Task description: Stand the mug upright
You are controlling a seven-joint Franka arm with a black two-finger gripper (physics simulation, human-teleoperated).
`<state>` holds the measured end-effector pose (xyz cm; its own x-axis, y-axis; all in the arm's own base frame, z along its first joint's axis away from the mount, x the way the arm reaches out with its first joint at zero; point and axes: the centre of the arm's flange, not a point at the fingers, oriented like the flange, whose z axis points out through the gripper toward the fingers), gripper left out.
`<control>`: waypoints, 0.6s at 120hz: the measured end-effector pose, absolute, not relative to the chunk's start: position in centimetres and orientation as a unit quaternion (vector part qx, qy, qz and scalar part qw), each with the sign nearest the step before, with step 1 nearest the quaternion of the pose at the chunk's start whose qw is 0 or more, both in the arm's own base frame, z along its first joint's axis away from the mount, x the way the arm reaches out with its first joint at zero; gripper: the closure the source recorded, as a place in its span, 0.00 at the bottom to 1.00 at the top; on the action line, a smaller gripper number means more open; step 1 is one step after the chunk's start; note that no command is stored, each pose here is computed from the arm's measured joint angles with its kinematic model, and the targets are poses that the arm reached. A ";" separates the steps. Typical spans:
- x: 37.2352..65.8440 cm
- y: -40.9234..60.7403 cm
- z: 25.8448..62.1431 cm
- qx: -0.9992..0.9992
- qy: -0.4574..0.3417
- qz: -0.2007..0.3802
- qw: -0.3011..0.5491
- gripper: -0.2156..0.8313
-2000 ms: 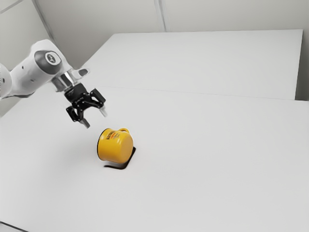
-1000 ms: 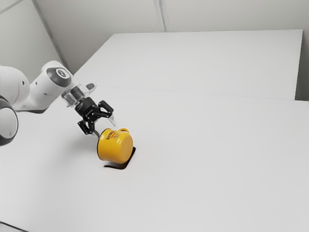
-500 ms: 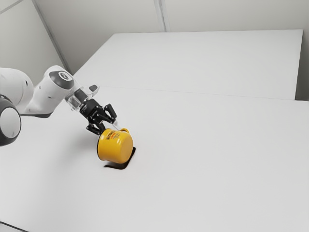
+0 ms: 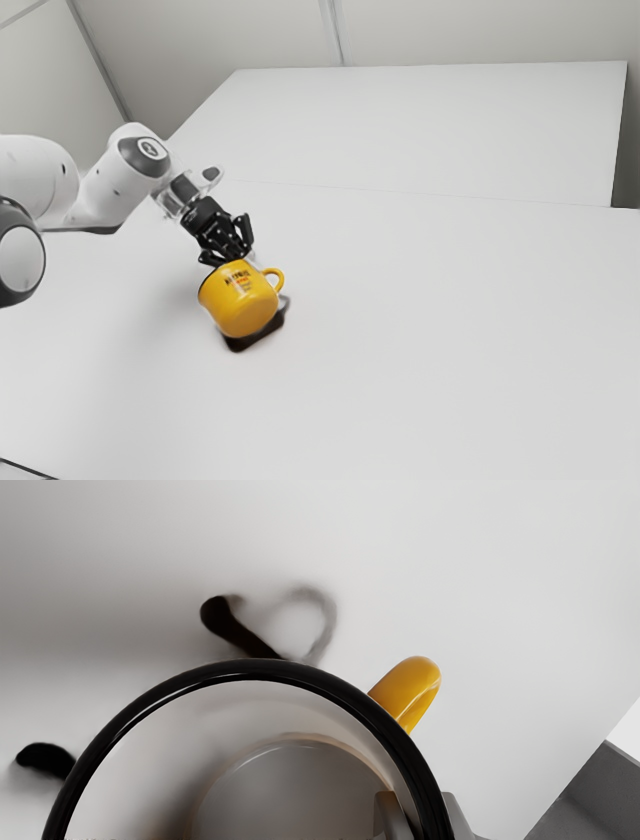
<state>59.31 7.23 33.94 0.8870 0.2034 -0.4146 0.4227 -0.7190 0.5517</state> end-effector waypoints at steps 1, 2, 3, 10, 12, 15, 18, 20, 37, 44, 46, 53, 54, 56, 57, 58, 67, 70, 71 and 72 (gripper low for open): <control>59.3 7.1 34.2 0.914 0.169 -0.163 0.330 0.93; 59.3 7.0 34.5 0.916 0.167 -0.162 0.328 0.93; 59.4 6.8 34.7 0.918 0.164 -0.160 0.325 0.93; 59.4 5.1 37.1 0.935 0.136 -0.145 0.293 0.94; 59.4 4.7 37.7 0.940 0.129 -0.141 0.283 0.94; 59.4 4.4 38.4 0.946 0.120 -0.135 0.269 0.94; 59.3 4.1 38.9 0.951 0.113 -0.129 0.256 0.94; 59.3 3.9 39.2 0.955 0.108 -0.127 0.247 0.94; 59.4 1.7 41.1 0.983 0.052 -0.097 0.147 0.95; 59.5 0.3 41.2 0.991 0.025 -0.086 0.100 0.95; 59.5 -0.1 41.1 0.993 0.019 -0.082 0.087 0.95; 59.3 -1.3 40.7 0.996 0.001 -0.072 0.047 0.96; 59.2 -1.5 40.6 0.997 -0.002 -0.071 0.041 0.96; 58.9 -1.9 40.4 0.997 -0.007 -0.068 0.030 0.96; 58.7 -2.1 40.3 0.997 -0.009 -0.066 0.024 0.96; 58.5 -2.3 40.3 0.998 -0.011 -0.064 0.018 0.96; 57.3 -4.0 40.0 0.998 -0.032 -0.041 -0.029 0.96; 57.0 -4.5 40.0 0.998 -0.037 -0.032 -0.042 0.95; 56.9 -4.7 40.0 0.998 -0.038 -0.029 -0.046 0.95; 56.8 -4.9 40.0 0.998 -0.040 -0.026 -0.050 0.95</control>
